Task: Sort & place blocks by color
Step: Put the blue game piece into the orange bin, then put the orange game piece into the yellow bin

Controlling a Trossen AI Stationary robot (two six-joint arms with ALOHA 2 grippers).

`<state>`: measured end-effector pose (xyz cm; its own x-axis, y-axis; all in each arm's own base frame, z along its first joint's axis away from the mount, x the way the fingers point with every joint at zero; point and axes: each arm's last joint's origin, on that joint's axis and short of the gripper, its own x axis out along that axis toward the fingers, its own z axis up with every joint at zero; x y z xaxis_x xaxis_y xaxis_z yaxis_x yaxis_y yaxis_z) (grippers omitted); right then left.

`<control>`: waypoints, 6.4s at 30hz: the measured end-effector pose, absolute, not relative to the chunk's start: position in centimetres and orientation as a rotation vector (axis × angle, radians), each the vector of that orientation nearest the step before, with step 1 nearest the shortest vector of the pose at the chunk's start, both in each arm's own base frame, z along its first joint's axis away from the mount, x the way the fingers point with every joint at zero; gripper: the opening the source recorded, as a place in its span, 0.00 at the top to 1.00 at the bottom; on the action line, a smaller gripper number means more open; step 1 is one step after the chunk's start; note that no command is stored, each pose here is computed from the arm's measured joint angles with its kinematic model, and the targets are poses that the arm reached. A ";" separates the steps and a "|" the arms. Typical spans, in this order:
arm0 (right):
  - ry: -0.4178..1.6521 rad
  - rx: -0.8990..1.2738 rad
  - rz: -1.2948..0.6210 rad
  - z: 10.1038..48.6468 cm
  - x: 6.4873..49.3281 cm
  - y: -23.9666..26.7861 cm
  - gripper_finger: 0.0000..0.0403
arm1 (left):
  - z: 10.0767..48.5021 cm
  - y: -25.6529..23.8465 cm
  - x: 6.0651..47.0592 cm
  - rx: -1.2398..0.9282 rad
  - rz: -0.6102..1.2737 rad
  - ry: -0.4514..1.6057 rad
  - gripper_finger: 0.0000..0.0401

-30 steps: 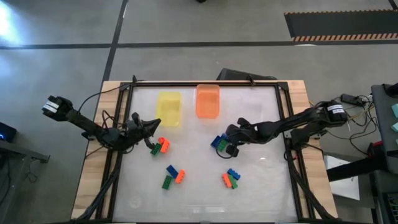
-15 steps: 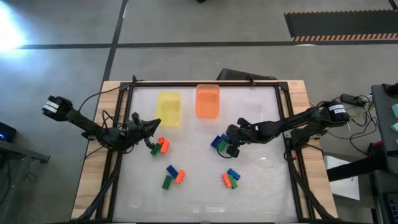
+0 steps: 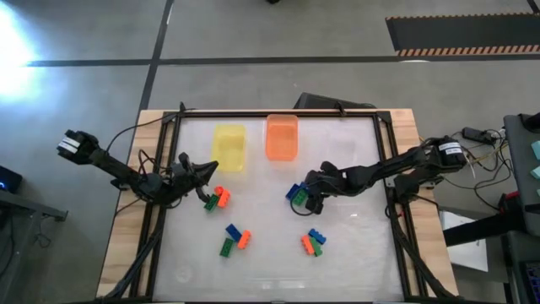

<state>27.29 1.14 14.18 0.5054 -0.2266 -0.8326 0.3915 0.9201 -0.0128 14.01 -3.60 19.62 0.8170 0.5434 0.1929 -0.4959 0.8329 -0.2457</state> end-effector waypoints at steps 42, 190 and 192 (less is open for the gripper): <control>0.864 0.236 -0.115 17.3 27.0 2.0 0.97 | 19.6 -3.6 14.0 -0.167 0.559 -0.255 1.00; 0.239 -0.218 0.014 22.5 23.8 -0.3 0.84 | 22.1 -8.1 23.5 -0.408 0.538 -0.058 1.00; 0.183 -0.236 0.009 22.3 22.9 -0.3 0.85 | 22.5 -8.2 23.8 -0.435 0.542 -0.006 1.00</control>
